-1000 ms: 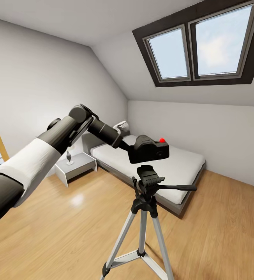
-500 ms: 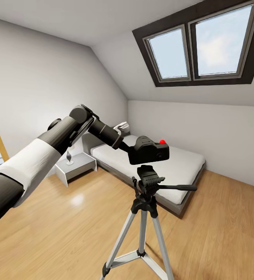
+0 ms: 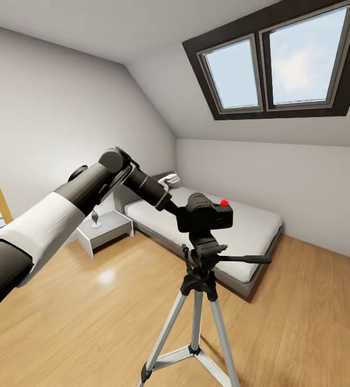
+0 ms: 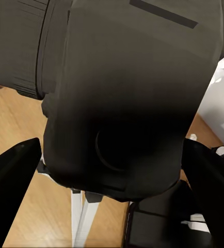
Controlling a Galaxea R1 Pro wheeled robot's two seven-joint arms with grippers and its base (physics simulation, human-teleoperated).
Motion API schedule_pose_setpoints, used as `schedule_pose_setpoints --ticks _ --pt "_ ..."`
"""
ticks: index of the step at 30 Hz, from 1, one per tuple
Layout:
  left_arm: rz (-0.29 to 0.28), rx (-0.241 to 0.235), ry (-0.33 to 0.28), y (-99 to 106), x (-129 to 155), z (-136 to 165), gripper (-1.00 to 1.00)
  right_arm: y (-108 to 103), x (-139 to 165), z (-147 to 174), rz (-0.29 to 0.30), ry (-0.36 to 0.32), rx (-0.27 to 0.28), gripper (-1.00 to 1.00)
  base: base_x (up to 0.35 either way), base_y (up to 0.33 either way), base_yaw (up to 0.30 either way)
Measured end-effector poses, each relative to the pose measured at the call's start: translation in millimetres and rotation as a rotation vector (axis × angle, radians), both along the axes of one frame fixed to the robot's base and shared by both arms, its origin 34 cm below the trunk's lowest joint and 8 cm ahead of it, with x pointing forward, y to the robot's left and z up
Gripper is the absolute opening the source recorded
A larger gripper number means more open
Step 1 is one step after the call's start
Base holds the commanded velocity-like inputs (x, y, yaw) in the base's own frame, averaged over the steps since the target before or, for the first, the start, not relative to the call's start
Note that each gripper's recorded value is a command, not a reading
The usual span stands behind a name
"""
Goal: Attach the digital camera to the camera tripod in the bedroom.
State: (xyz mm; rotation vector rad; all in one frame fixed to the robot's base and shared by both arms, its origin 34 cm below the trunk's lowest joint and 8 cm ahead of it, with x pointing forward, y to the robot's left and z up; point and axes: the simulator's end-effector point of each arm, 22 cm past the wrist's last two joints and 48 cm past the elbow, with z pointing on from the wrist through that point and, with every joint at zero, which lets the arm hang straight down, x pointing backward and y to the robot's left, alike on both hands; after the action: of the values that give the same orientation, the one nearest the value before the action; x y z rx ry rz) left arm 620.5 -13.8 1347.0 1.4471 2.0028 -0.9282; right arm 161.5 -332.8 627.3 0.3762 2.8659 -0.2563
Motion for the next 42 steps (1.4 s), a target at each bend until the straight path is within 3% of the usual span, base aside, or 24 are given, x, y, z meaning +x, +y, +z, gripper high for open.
schedule_pose_setpoints --ticks 4,6,11,42 --pt "-0.023 0.009 -0.021 -3 -6 2 -1.00 0 0 0 0.000 0.000 0.001 1.00 0.000 0.000 0.000" --pt "-0.061 0.006 -0.056 -9 -18 9 -1.00 0 0 0 0.000 -0.001 0.002 1.00 0.000 0.000 0.000" --pt "-0.072 0.009 -0.069 -11 -20 10 -1.00 1 0 0 0.001 -0.001 0.003 1.00 0.000 0.000 0.000" --pt "-0.035 0.013 -0.067 8 -10 9 -1.00 1 0 0 0.002 -0.001 0.003 1.00 0.000 0.000 0.000"
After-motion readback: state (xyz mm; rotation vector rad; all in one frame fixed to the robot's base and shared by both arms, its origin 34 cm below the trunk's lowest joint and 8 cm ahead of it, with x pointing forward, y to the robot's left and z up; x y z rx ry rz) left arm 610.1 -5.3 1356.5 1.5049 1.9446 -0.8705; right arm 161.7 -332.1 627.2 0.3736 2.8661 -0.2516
